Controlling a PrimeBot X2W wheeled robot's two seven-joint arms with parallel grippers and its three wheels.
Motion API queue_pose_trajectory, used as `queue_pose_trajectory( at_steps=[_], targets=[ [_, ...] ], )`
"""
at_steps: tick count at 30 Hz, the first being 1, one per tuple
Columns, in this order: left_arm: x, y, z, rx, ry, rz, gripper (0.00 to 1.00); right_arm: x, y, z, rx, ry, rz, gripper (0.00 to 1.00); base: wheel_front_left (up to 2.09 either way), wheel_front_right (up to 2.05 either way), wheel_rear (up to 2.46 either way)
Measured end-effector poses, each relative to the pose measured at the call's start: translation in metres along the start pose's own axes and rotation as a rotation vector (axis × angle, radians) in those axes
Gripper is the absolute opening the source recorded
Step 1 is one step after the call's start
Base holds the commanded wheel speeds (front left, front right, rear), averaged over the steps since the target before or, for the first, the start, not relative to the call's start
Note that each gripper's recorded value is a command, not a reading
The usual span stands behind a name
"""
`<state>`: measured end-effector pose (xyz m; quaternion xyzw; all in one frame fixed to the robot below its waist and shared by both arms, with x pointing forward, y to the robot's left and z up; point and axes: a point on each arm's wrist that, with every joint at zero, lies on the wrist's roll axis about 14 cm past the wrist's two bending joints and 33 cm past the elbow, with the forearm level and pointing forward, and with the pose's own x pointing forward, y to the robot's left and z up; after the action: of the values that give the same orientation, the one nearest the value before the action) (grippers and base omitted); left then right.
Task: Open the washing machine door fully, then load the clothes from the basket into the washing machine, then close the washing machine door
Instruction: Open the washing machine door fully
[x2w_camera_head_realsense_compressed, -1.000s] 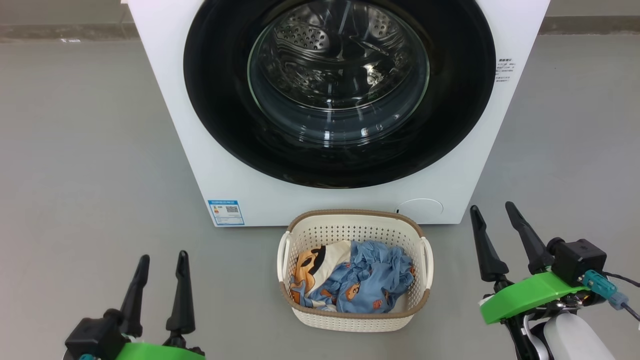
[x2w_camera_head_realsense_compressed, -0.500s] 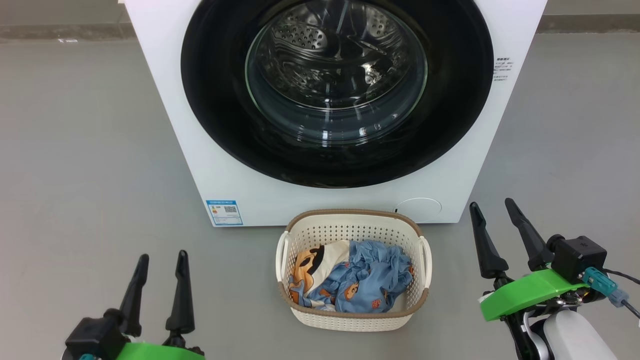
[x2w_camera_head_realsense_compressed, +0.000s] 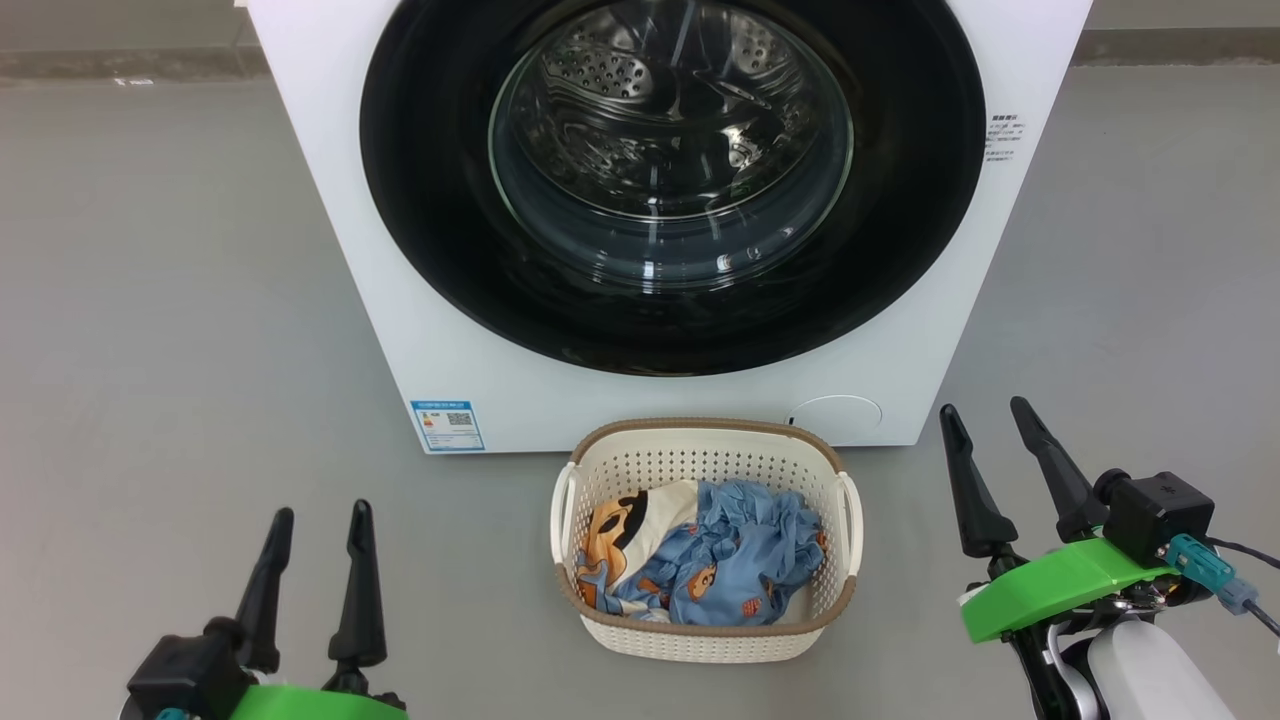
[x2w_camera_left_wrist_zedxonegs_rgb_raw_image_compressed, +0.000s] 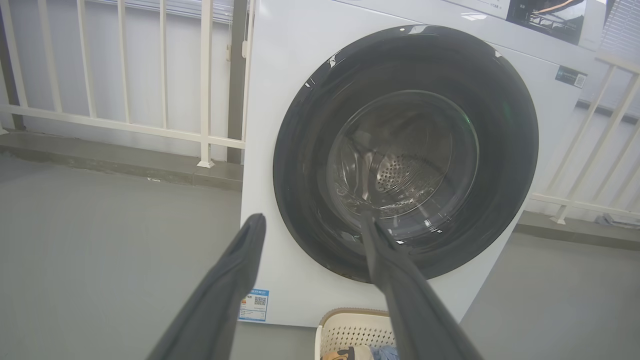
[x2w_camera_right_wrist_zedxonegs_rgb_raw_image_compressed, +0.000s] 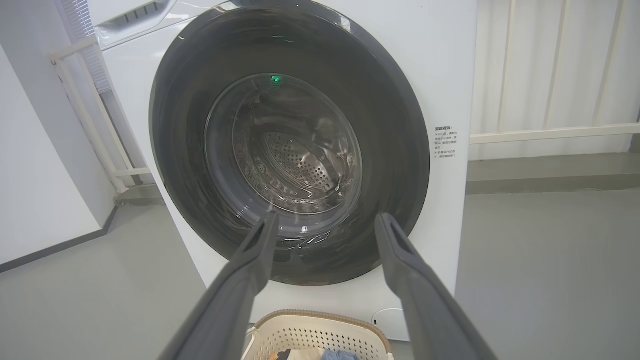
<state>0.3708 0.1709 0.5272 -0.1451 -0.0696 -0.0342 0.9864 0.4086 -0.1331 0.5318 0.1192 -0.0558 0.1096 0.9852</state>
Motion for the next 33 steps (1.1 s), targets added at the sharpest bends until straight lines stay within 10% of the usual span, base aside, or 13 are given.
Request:
queue_pose_trajectory(
  at_steps=[33],
  targets=[
    [0.003,-0.002,-0.011,0.001,0.035,-0.009,1.0,-0.007,-0.009,-0.009,-0.009,0.035,-0.022,1.0,0.17,0.17,-0.35]
  ],
)
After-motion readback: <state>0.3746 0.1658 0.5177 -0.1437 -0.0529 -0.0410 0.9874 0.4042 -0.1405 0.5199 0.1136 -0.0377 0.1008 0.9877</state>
